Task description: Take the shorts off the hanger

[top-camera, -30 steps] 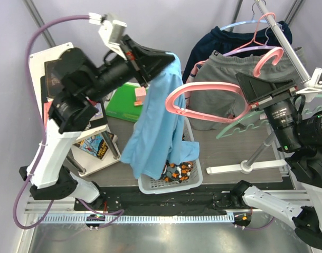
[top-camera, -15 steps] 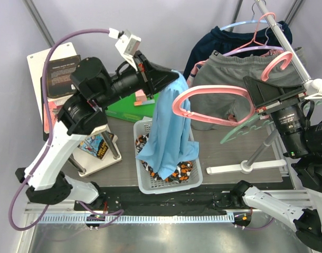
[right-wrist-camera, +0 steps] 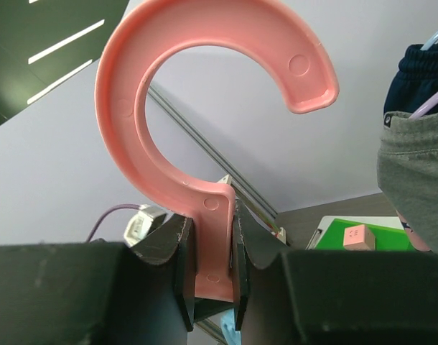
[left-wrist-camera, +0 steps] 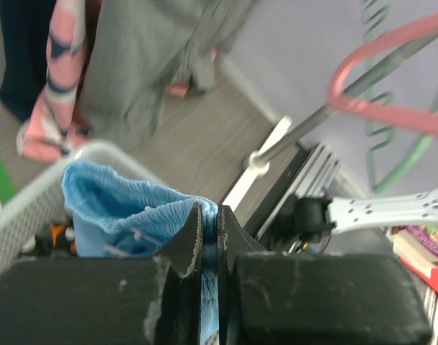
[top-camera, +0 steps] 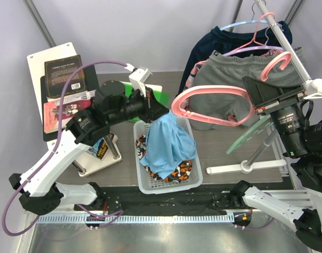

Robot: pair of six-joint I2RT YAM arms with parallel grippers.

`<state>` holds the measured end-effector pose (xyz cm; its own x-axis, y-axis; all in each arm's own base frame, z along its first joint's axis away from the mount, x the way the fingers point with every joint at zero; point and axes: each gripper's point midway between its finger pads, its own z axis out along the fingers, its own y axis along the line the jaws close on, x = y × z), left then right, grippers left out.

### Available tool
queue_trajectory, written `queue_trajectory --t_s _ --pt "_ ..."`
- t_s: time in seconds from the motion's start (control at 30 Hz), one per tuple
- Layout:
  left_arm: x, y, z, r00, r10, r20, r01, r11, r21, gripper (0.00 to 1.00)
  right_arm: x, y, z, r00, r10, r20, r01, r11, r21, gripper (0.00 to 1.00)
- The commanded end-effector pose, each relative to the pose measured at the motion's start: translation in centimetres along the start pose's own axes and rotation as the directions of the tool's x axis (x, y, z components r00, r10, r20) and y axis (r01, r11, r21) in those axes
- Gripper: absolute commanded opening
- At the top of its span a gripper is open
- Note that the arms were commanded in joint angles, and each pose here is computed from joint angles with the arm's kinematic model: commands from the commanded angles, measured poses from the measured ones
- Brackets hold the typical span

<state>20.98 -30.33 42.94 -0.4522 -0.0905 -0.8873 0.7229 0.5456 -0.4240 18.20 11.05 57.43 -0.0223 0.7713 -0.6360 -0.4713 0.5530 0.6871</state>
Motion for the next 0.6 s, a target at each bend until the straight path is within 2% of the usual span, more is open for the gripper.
queue_trajectory --t_s 0.0,0.1,0.23,0.3,0.47,0.57 --pt "4.2 2.4 0.5 0.989 -0.052 -0.138 0.039 0.995 -0.093 0.00 -0.6 0.6 0.4 1.000 0.009 0.025 -0.008 1.000 -0.020 0.01" --pt "8.4 5.5 1.8 0.957 -0.088 -0.275 0.028 0.976 -0.215 0.00 -0.5 0.6 0.4 1.000 0.008 0.024 -0.007 1.000 -0.017 0.01" --pt "13.9 7.5 3.5 0.876 -0.128 -0.465 0.011 0.969 -0.247 0.00 -0.5 0.7 0.6 1.000 0.006 0.021 -0.006 1.000 -0.020 0.01" --pt "15.7 7.4 4.7 0.847 -0.146 -0.511 0.036 0.975 -0.220 0.00 -0.5 0.7 0.6 1.000 0.006 0.022 -0.006 1.000 -0.019 0.01" --pt "19.8 8.5 7.3 0.825 -0.181 -0.536 0.089 0.977 -0.194 0.00 -0.4 0.4 0.3 1.000 0.009 0.016 -0.009 1.000 -0.010 0.01" --pt "23.2 9.9 8.2 0.780 -0.204 -0.591 0.090 0.972 -0.216 0.00 -0.6 0.2 0.0 1.000 0.011 0.020 -0.011 1.000 -0.002 0.01"
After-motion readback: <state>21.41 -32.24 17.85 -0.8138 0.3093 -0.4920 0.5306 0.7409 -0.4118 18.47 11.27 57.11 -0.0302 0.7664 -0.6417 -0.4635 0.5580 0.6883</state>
